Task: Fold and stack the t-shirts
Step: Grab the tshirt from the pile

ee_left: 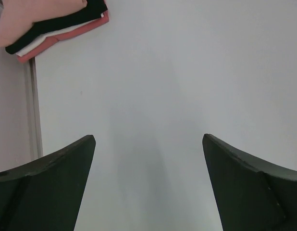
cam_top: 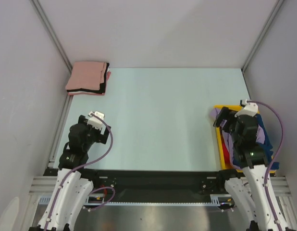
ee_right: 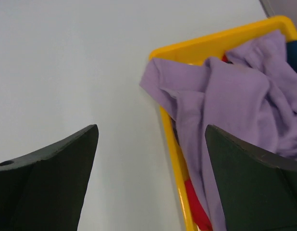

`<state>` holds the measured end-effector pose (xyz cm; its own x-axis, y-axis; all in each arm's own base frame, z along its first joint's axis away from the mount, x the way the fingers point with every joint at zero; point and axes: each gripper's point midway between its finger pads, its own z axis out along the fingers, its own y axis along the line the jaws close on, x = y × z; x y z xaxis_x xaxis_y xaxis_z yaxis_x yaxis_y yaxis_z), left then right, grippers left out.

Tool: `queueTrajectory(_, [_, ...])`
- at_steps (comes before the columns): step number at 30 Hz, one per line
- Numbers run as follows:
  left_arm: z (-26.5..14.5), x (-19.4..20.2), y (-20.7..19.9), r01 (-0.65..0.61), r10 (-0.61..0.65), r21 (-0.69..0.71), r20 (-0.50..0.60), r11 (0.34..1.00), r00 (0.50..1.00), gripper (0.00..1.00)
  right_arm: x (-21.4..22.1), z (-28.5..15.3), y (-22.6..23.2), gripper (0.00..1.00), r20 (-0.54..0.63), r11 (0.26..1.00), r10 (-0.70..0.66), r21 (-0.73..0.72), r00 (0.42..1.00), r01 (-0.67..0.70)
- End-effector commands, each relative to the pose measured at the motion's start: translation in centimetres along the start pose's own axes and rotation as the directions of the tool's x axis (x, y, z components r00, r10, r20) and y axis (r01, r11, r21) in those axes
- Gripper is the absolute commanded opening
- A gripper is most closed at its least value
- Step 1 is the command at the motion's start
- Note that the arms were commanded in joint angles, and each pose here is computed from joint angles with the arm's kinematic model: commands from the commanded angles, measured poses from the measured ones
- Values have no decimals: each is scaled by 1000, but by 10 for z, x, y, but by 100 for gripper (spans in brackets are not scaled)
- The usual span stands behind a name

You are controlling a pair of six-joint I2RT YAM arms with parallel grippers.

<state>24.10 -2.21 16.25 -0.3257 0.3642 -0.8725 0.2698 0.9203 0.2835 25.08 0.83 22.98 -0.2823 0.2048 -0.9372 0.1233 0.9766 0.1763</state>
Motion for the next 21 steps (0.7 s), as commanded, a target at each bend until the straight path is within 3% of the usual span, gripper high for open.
queueTrajectory(1, [4, -11, 7, 14, -14, -18, -2, 1000, 1000, 100, -18, 3, -42, 100, -65, 956, 47, 291, 997, -26])
queueTrajectory(3, [10, -8, -3, -91, 94, 78, -40, 993, 995, 100, -8, 6, -62, 100, -175, 922, 73, 386, 982, 1])
queueTrajectory(6, [24, 1, 4, -107, 119, 85, -165, 991, 979, 100, 7, 20, -88, 100, -322, 870, 136, 491, 937, 42])
queueTrajectory(9, [27, -15, -10, -78, 134, 237, -230, 968, 964, 100, 12, 35, -87, 100, -370, 892, 172, 451, 913, 15])
queueTrajectory(10, [28, -16, -16, -44, 141, 304, -305, 952, 942, 100, 12, 39, -88, 100, -367, 898, 185, 440, 912, -5])
queueTrajectory(13, [31, -27, -37, 92, 86, 422, -385, 902, 919, 100, 23, 51, -80, 100, -396, 923, 204, 382, 895, -41])
queueTrajectory(16, [37, -37, -47, 161, 36, 454, -395, 876, 918, 100, 43, 62, -85, 99, -453, 922, 218, 386, 865, -31])
queueTrajectory(21, [41, -49, -44, 149, 16, 438, -351, 887, 936, 100, 74, 80, -109, 95, -523, 891, 240, 453, 818, 28])
